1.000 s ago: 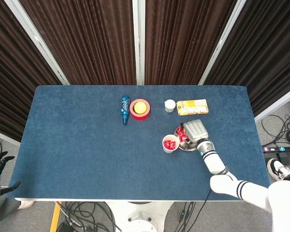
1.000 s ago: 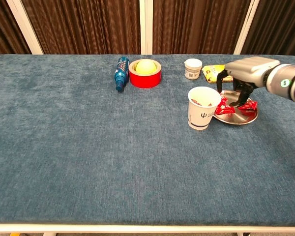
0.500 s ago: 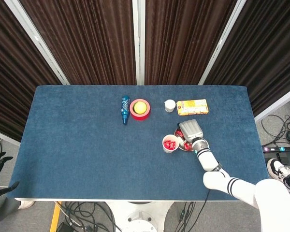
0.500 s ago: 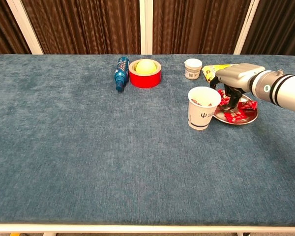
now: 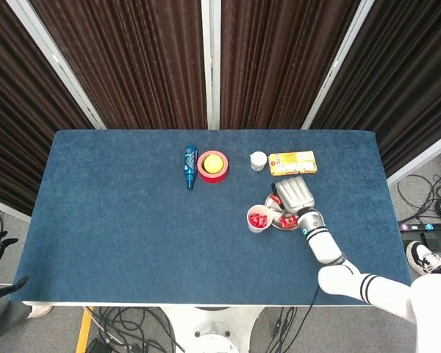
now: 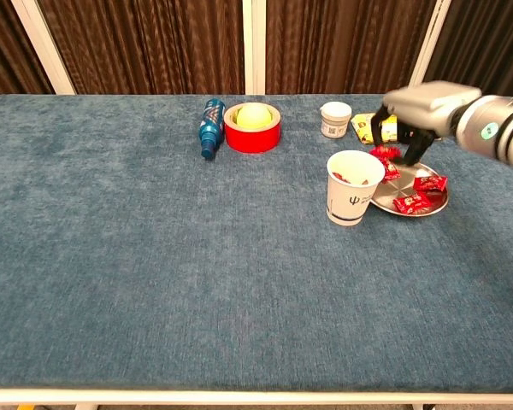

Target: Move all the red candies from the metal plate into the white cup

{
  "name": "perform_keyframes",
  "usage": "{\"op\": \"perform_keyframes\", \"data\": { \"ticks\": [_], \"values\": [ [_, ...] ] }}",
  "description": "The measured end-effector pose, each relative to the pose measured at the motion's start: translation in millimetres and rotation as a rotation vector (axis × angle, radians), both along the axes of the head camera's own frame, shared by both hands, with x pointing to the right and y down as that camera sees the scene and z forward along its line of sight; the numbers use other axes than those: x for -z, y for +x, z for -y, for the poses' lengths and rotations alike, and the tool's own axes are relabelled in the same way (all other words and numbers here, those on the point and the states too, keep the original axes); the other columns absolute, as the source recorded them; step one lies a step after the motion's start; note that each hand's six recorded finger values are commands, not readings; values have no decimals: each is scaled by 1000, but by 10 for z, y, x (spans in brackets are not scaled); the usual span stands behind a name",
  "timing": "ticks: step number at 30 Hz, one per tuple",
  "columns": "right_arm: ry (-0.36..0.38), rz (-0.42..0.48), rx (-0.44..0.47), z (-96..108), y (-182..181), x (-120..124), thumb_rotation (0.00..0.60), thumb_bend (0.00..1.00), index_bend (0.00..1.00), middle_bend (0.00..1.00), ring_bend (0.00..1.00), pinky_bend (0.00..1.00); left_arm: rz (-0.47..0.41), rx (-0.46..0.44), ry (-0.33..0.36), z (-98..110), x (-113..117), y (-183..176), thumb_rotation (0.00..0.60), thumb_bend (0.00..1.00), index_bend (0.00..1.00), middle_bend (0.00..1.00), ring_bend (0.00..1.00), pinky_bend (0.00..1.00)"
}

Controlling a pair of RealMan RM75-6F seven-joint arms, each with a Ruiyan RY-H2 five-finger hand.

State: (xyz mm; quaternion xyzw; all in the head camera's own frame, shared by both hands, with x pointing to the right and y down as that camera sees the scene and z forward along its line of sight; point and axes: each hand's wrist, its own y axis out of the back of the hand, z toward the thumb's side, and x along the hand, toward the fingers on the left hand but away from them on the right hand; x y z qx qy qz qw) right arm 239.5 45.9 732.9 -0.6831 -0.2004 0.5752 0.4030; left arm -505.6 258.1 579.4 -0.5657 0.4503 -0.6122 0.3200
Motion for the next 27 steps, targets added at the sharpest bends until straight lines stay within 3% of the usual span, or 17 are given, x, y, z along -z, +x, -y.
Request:
{"op": "perform_keyframes", "data": {
  "ticks": [9,14,18,22,27],
  "values": [
    [64,156,98,-129,-238,747,600,329,525,1000,988,1000,-5,-7,9,-1,21,28,600,0,300,238,142,177],
    [12,150,138,-276,-351,621,600,315,468,1000,987,1000,-4,5,4,-36,25,5,600,0,300,238,142,177],
    [-17,123,160,-351,-405,485,600,215,406,1000,987,1000,-2,10,4,-55,29,-20,600,0,300,238,142,177],
    [-13,119,159,-347,-405,486,600,106,359,1000,987,1000,-3,9,1,-50,17,-22,600,0,301,238,142,177],
    [28,132,117,-255,-312,594,600,67,350,1000,987,1000,-3,-1,14,1,38,-15,600,0,301,238,142,177]
  ]
}}
